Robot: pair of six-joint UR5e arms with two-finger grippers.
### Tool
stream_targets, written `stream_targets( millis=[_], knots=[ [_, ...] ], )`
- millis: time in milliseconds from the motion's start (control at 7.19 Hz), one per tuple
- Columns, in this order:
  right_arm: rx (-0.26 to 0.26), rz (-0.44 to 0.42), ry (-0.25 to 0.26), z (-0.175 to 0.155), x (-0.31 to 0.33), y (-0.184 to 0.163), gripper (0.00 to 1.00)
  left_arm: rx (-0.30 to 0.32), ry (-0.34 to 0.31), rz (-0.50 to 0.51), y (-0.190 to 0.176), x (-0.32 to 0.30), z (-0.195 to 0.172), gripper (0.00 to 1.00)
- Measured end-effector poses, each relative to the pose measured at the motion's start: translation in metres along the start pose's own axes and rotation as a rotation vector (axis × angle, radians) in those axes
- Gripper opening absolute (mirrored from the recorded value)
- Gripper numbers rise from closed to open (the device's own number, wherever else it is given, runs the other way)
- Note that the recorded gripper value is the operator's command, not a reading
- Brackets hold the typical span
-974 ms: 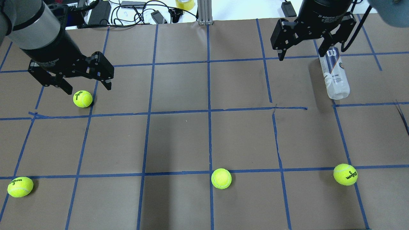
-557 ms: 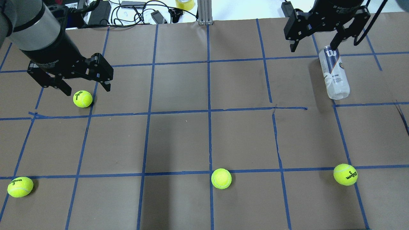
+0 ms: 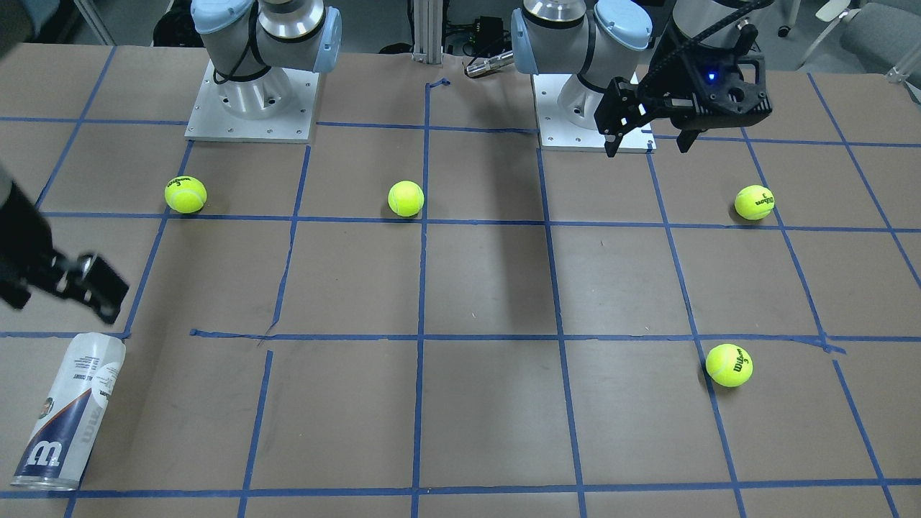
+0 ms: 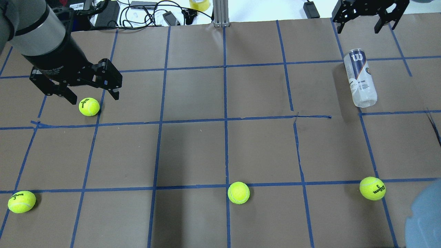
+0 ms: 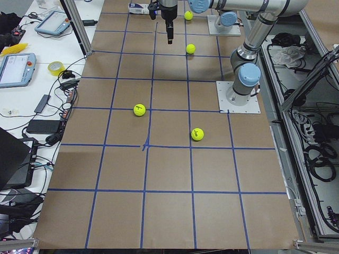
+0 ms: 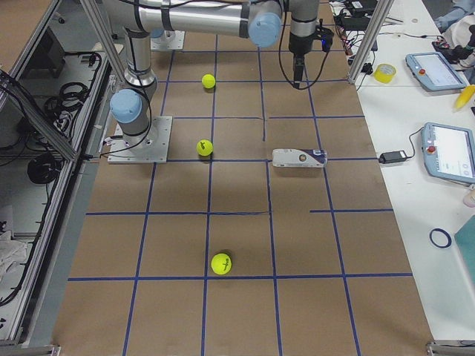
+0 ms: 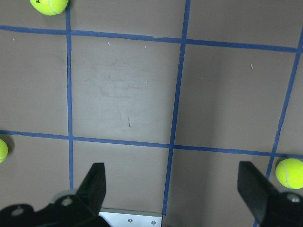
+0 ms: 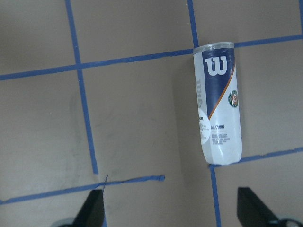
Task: Lift up tennis ball bucket
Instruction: 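Move the right gripper over the upright Wilson tennis ball can, then lower the right gripper and close it around the can's top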
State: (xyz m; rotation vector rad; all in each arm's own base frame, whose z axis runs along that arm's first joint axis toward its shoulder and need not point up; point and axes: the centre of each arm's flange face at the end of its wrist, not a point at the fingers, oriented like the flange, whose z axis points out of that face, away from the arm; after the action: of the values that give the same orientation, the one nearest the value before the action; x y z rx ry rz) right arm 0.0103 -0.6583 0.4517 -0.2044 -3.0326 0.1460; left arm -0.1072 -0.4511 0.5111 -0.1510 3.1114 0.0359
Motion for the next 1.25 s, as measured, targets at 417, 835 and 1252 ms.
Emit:
stream_targets(
  millis=[417,835,1252],
  knots=[
    [0.025,-0.043,0.011,0.105,0.056,-0.101,1.0,0.0,0.001,0.001,0.0,0.001,0.0,1.0],
    [0.002,-0.06,-0.047,0.203,0.082,-0.136,1.0,0.0,0.002,0.002,0.0,0.001,0.0,1.0],
    [-0.09,-0.054,-0.08,0.244,0.09,-0.128,1.0,-0.001,0.001,0.002,0.0,0.001,0.0,1.0]
  ],
)
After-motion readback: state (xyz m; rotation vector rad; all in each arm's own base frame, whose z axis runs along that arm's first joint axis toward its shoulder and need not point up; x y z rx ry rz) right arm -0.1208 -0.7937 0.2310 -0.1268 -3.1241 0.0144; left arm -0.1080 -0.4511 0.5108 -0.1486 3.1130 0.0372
